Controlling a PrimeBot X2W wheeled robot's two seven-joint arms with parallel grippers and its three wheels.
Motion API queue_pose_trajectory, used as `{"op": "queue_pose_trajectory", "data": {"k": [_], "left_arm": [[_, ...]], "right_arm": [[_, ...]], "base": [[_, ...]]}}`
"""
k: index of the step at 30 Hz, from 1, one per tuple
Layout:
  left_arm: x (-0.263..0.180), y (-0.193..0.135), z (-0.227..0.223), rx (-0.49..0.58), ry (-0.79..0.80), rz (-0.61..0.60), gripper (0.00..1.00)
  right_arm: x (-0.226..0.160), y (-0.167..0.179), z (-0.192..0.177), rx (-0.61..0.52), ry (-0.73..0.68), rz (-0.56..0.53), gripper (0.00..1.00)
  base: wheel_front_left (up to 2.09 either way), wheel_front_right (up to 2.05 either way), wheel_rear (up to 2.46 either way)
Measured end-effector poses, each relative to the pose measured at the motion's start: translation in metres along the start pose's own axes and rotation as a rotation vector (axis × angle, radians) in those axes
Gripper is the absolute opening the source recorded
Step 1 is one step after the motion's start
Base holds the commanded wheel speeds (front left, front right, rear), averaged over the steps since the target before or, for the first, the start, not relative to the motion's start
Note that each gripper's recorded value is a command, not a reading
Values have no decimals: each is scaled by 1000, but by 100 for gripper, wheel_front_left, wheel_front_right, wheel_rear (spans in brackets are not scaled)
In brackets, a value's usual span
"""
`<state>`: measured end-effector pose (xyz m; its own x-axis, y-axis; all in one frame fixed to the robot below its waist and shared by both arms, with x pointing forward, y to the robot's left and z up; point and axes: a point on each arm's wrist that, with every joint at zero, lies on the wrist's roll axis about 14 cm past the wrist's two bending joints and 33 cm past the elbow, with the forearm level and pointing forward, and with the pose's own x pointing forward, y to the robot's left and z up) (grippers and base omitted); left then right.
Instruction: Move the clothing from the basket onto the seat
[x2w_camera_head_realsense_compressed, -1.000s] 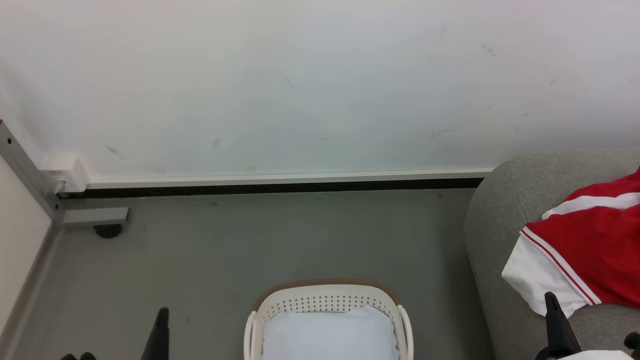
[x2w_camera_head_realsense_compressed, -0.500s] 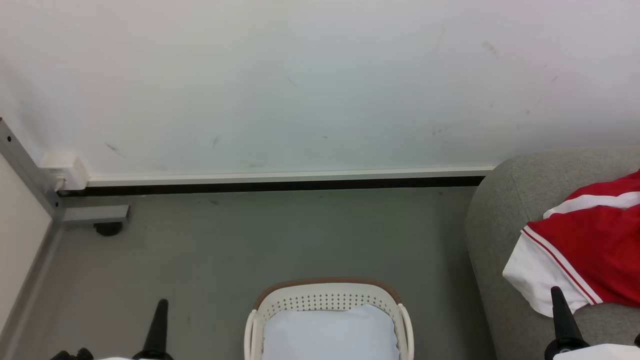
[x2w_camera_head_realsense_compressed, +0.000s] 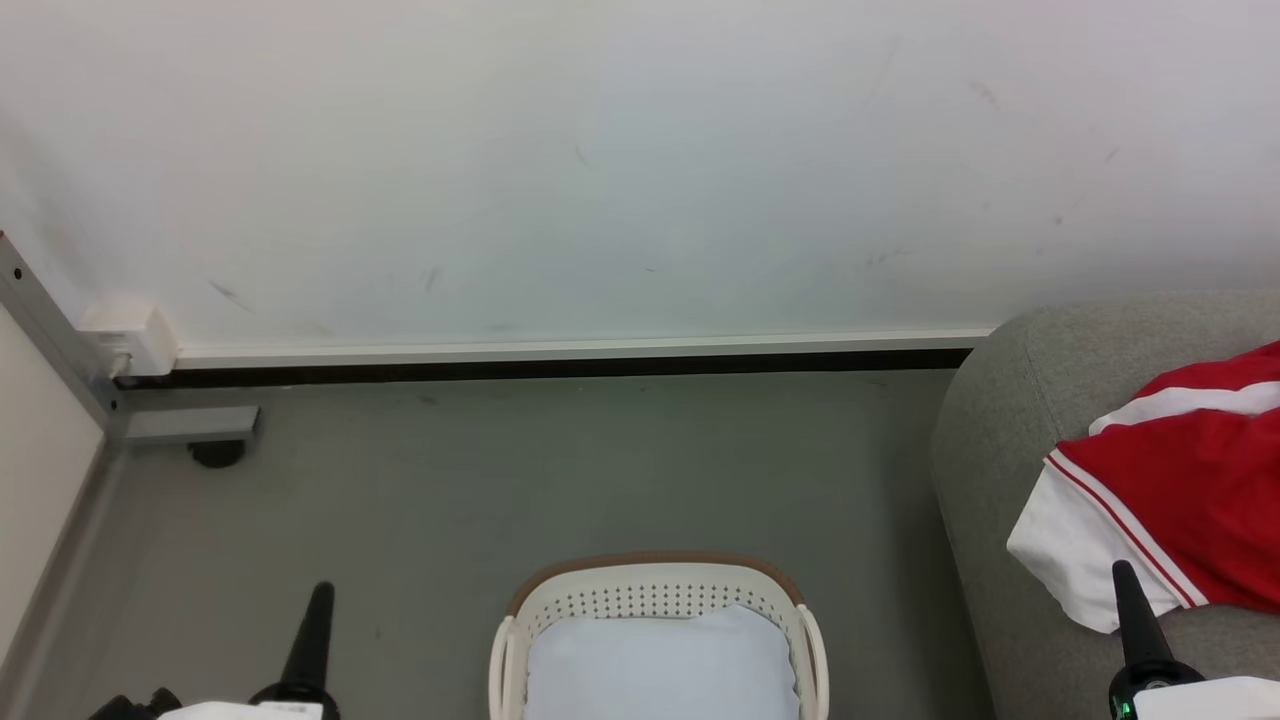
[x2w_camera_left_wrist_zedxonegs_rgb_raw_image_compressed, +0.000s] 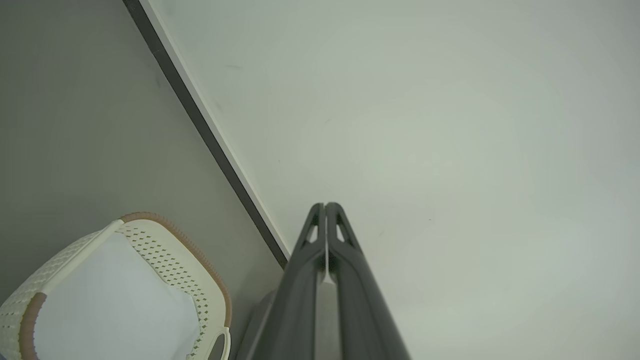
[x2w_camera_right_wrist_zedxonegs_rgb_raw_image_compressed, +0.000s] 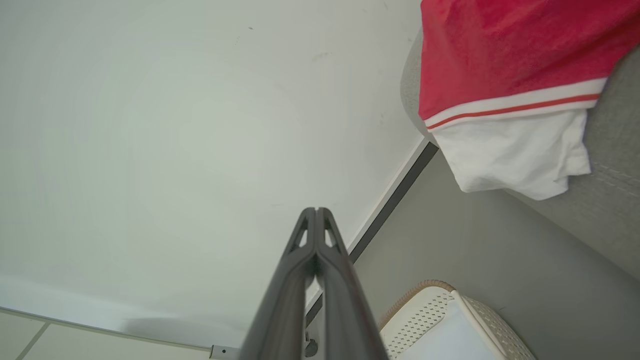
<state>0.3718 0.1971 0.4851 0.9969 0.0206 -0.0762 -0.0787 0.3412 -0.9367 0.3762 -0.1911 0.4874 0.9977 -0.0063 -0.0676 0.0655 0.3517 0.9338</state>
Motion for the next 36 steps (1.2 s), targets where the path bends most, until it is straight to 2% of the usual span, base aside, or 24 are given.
{"op": "queue_pose_trajectory", "data": {"k": [36], "left_arm": [[12, -14, 6, -274, 11, -49, 0]], "right_arm": [[9, 11, 11, 283, -4, 44, 0]], "base": [[0, 0, 0]]}}
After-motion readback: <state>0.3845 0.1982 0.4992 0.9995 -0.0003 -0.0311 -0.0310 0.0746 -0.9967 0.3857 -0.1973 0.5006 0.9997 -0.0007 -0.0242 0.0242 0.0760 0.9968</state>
